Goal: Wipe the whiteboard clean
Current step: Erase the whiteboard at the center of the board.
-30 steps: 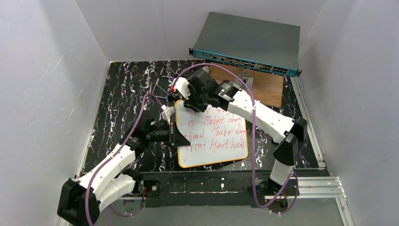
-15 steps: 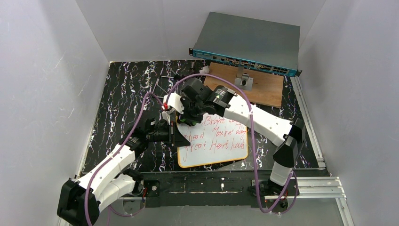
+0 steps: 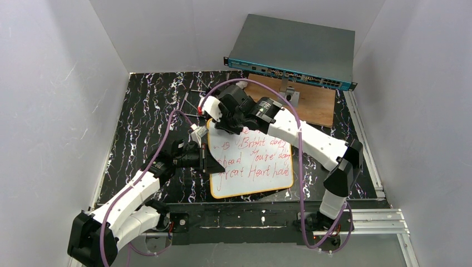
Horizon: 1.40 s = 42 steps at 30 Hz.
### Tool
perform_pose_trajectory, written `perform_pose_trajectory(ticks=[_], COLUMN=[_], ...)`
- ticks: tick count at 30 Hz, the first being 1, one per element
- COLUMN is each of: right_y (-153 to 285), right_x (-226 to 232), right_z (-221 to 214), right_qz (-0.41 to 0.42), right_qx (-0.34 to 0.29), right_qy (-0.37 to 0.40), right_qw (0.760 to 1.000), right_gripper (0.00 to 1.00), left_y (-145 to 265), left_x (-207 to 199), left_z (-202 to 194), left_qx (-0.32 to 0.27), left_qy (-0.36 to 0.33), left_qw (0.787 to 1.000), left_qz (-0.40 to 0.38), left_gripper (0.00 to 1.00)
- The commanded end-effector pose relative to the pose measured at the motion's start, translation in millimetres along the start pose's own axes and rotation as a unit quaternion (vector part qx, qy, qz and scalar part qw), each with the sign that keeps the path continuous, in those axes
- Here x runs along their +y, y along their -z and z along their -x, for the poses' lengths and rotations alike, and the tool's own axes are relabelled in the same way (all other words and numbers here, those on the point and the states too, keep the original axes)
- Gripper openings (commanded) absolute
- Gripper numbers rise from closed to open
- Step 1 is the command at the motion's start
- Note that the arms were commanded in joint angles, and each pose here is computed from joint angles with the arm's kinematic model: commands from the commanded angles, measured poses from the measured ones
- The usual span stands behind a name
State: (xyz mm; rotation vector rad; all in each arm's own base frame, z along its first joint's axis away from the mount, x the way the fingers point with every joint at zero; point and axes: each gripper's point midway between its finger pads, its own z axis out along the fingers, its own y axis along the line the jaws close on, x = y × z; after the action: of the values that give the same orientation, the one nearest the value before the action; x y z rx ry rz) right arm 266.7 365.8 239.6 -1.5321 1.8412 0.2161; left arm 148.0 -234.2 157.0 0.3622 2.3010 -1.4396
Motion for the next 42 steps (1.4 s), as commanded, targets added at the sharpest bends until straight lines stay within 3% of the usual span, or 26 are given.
perform_pose_trajectory(ticks=[1,4,10,14,17,21,24,28,32,35,37,42], right_y=[2,5,2,4,7,19,26,25,15,15,15,29], right_x=[56,68,-8,-35,-25,33,49,33,-16,-30,-17,72], right_z=[-4,6,13,-1,-9,-19,-17,0,7,5,3,1], right_qz=[0.128,0.138,-0.034,-0.08,-0.049,0.113,0.158,0.125,-0.011,-0.051,-0.016,0.173], right_qx=[-0.002,-0.011,-0.016,-0.006,0.001,-0.008,-0.026,-0.043,-0.035,-0.032,-0.032,-0.038], right_qy=[0.069,0.071,-0.013,-0.038,-0.013,0.039,0.035,-0.009,-0.058,-0.065,-0.051,0.055], right_qw=[0.989,0.988,0.999,0.996,0.999,0.993,0.986,0.991,0.998,0.996,0.998,0.983], right_gripper=[0.01,0.01,0.01,0.01,0.01,0.01,0.01,0.01,0.01,0.01,0.01,0.01], left_y=[3,4,5,4,4,2,1,1,0,-1,-2,-3], left_x=[-22,-24,-26,-25,-25,-25,-25,-24,-23,-24,-23,-25], left_z=[14,14,15,15,15,15,16,15,15,19,20,24], left_qx=[-0.016,-0.018,-0.022,-0.021,-0.022,-0.016,-0.013,-0.012,-0.011,-0.017,-0.016,-0.02], left_qy=[-0.107,-0.11,-0.113,-0.112,-0.111,-0.109,-0.108,-0.107,-0.105,-0.113,-0.113,-0.113], left_qw=[0.993,0.993,0.992,0.993,0.993,0.993,0.993,0.993,0.994,0.992,0.992,0.992], left_qz=[-0.036,-0.039,-0.04,-0.041,-0.042,-0.045,-0.045,-0.043,-0.042,-0.046,-0.046,-0.048], left_gripper=[0.0,0.0,0.0,0.0,0.0,0.0,0.0,0.0,0.0,0.0,0.0,0.0])
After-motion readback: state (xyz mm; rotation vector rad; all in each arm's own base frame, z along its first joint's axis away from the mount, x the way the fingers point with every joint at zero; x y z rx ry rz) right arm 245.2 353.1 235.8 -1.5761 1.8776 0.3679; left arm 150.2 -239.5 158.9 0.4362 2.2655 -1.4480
